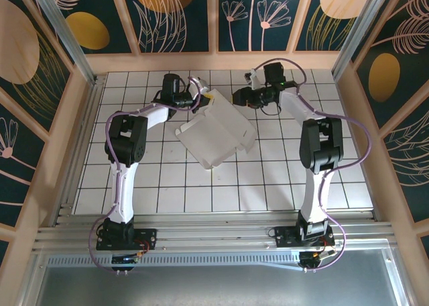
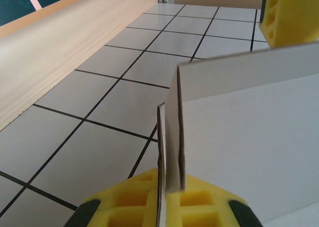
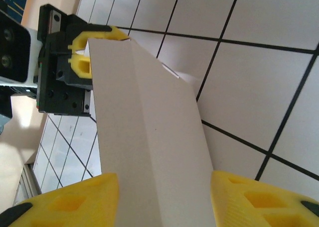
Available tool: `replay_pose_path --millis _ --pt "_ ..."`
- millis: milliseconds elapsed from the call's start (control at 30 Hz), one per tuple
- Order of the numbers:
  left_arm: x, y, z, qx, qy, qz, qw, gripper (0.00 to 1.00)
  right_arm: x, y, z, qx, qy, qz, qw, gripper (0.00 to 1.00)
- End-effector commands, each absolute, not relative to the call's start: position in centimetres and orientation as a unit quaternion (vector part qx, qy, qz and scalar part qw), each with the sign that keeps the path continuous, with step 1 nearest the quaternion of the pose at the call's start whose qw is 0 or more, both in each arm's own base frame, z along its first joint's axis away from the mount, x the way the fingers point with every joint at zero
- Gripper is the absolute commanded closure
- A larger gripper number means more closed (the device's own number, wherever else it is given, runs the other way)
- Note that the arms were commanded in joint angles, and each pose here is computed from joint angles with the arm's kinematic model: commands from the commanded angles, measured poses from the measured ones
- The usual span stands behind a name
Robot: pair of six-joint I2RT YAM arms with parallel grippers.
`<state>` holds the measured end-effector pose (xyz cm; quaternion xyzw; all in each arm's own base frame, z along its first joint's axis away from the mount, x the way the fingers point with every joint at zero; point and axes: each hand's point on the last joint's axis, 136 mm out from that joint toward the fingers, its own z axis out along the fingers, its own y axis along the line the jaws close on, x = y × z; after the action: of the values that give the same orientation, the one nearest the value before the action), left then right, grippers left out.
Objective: Fold the paper box
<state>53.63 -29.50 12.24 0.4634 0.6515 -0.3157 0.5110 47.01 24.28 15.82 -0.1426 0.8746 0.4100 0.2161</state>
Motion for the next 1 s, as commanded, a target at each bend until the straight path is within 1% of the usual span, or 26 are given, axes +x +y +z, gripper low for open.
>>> replay_pose_path --millis 0,167,333,533,633,800,967 --pt "53.0 -30.3 14.7 0.488 0.609 -0.32 0.537 1.0 46.2 25.0 14.5 -0.156 0.876 0.413 0.195 0.49" --pt "53.1 -30.3 14.8 0.487 0.608 -0.323 0.538 1.0 45.6 26.1 13.5 -0.171 0.881 0.403 0.181 0.52" --pt "53.1 -30.4 14.8 0.487 0.607 -0.324 0.538 1.0 45.6 26.5 12.4 -0.171 0.888 0.391 0.173 0.49" --pt "53.0 -30.4 14.8 0.485 0.603 -0.323 0.544 1.0 45.1 27.3 11.1 -0.175 0.892 0.386 0.158 0.48" --pt "53.0 -30.4 15.0 0.481 0.599 -0.328 0.549 1.0 44.9 27.9 10.5 -0.176 0.893 0.385 0.15 0.5" --pt "53.2 -30.4 15.2 0.474 0.596 -0.328 0.558 1.0 44.0 29.3 10.3 -0.194 0.886 0.398 0.135 0.51" --pt "54.0 -29.9 14.2 0.47 0.614 -0.3 0.559 1.0 43.4 28.4 10.6 -0.214 0.889 0.38 0.135 0.53"
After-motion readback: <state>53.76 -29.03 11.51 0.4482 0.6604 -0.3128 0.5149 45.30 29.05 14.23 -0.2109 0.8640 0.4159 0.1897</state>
